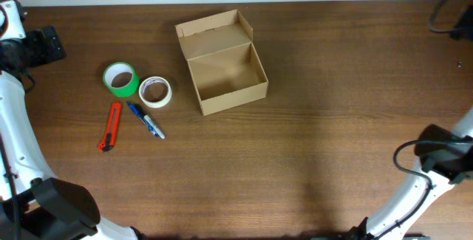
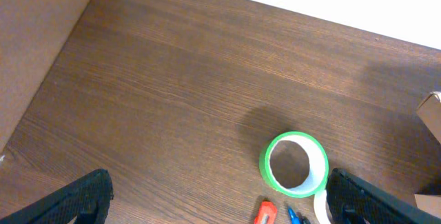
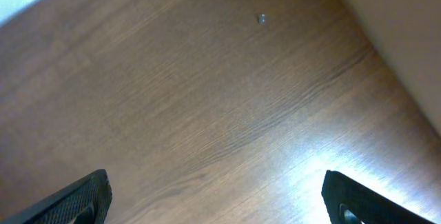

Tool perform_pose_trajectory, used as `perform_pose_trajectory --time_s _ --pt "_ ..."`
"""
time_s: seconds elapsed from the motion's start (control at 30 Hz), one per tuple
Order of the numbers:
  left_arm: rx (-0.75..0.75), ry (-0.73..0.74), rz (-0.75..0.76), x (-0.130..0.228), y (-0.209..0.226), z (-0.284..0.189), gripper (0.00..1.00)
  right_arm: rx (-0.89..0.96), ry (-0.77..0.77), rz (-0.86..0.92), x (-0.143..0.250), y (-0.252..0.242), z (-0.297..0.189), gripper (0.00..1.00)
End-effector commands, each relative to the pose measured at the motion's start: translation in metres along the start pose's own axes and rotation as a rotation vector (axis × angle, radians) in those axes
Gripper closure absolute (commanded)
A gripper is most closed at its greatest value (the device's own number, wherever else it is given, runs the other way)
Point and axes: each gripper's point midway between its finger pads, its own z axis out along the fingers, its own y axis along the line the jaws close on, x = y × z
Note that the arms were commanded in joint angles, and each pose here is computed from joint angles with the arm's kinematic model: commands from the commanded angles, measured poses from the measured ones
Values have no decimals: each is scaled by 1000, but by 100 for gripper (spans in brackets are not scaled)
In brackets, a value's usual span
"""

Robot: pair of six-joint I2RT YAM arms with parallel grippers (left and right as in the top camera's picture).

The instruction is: Pack container

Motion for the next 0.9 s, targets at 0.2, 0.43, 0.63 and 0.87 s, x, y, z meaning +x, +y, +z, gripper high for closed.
perform_pose_trajectory --time_s 0.2,0.43,0.63,0.87 --pt "173 -4 -28 -1 -28 -8 1 -132 2 31 1 17 -7 1" --pt "360 17 -42 5 -60 -16 23 -132 1 31 1 17 -7 1" --pt "257 117 -109 25 -55 -11 33 -132 1 31 1 17 -7 1" --pt "175 260 61 57 -90 -4 32 -132 1 31 1 17 -7 1"
